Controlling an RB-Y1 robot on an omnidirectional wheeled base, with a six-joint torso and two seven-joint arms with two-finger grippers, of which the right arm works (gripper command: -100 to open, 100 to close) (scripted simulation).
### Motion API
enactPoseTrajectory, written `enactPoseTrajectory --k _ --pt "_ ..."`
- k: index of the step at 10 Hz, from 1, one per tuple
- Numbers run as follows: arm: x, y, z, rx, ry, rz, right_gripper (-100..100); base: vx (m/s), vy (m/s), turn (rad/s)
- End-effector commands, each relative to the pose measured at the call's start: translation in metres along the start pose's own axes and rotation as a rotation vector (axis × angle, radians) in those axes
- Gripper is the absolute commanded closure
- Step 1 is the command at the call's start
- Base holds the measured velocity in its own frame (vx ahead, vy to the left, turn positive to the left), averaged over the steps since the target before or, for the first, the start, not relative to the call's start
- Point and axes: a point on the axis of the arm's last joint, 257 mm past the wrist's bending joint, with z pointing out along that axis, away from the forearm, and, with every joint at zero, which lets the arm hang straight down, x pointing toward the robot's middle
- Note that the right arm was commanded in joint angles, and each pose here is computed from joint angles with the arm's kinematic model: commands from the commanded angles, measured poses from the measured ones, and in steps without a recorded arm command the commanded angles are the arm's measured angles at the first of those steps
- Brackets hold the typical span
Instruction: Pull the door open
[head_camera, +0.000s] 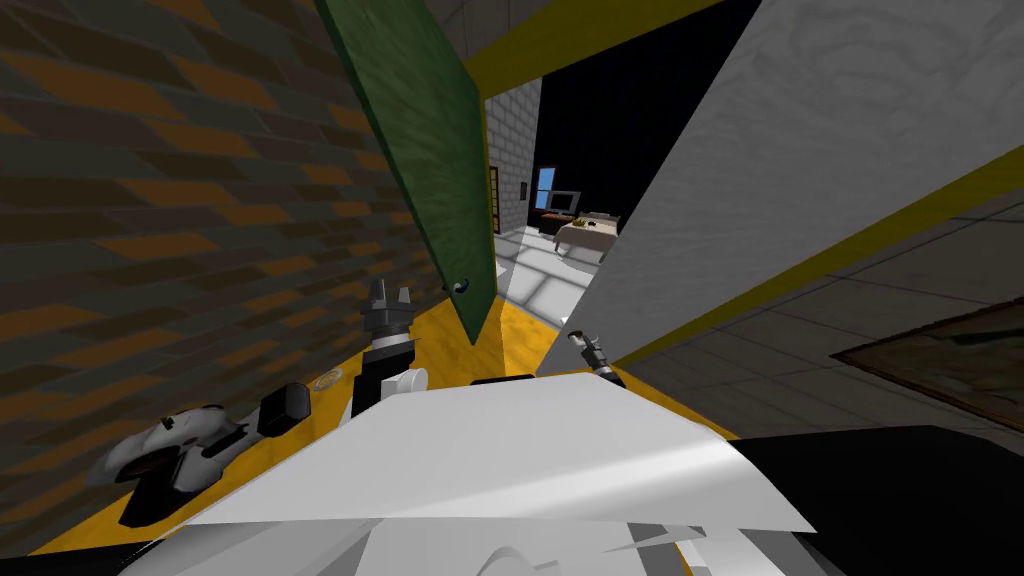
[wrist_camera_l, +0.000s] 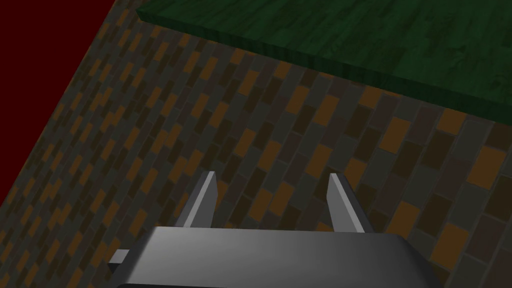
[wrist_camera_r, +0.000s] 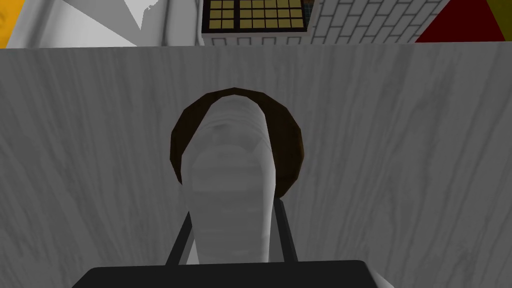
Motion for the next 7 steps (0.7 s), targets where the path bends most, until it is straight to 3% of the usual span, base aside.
enactPoseTrajectory --k 1,7 --pt "0.0 0.0 -0.0037 -0.001 0.005 0.0 100 -0.126 -0.024 0.134" --pt "-0.001 0.001 -0.0204 -0.006 0.027 0.0 100 -0.202 -0.072 0.176"
